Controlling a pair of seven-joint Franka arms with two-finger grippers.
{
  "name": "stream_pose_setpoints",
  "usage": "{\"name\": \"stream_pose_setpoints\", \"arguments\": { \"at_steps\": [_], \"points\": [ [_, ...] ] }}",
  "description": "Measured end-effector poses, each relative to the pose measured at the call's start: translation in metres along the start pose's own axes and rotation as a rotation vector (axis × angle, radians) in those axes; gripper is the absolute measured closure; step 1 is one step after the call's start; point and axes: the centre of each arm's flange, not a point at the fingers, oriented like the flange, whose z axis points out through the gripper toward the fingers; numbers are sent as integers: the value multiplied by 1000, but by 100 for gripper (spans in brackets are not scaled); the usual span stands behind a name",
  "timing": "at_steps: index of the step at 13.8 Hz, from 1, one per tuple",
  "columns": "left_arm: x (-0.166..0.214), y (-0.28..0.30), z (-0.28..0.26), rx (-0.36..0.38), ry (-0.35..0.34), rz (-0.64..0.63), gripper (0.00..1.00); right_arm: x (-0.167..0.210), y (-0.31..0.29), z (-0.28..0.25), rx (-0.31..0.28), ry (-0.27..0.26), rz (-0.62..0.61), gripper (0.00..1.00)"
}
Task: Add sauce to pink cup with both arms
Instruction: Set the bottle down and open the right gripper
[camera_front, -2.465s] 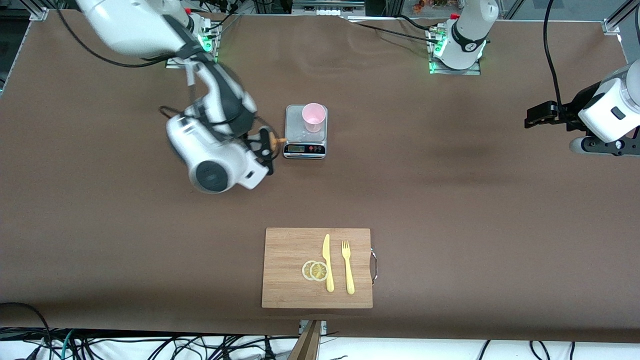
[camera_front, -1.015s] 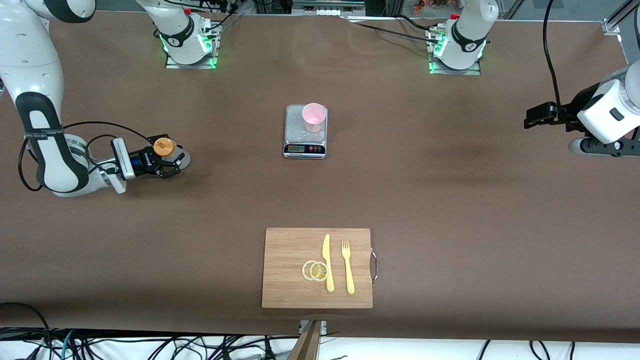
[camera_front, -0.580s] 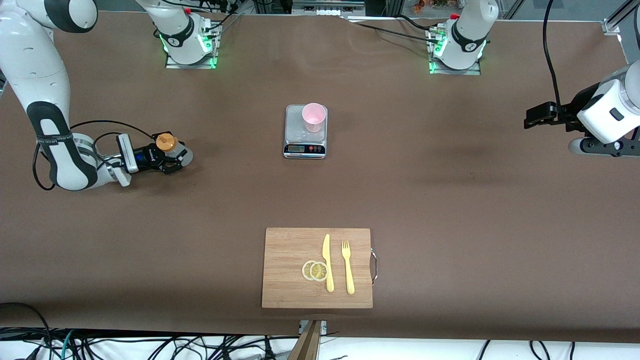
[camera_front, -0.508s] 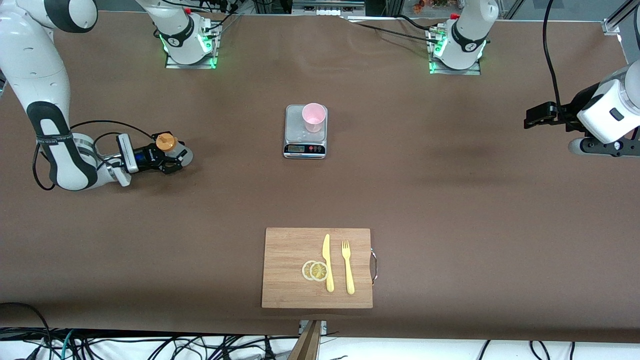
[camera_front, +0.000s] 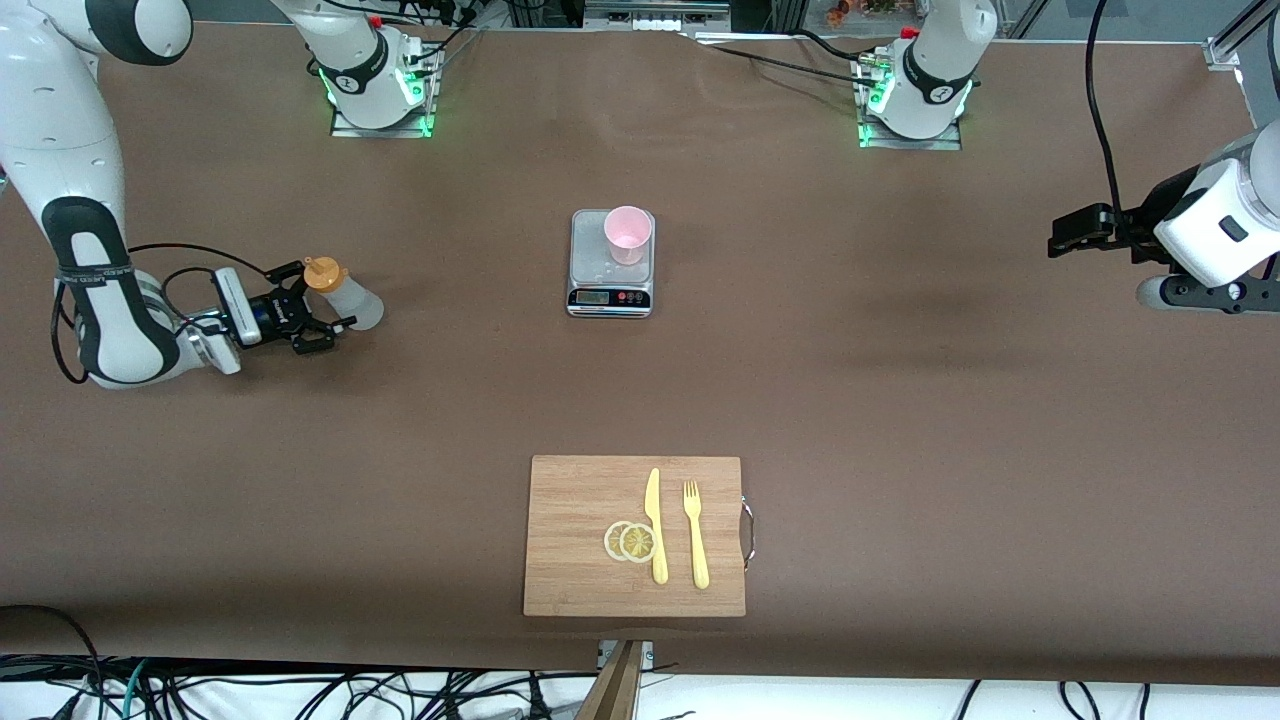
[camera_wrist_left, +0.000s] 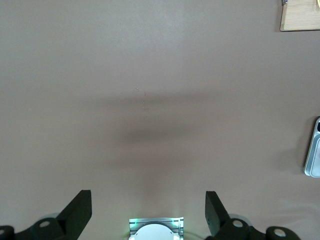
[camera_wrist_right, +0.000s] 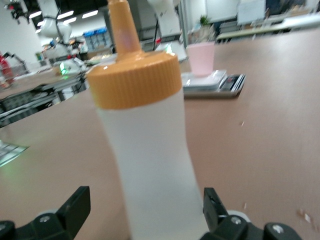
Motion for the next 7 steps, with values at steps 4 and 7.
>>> {"name": "stream_pose_setpoints", "arguments": {
  "at_steps": [4, 7],
  "points": [
    [0, 0, 0, 0, 0, 0, 0, 37, -1, -54, 26, -216, 139, 0],
    [0, 0, 0, 0, 0, 0, 0, 119, 9, -94, -33, -472, 307, 0]
  ]
}}
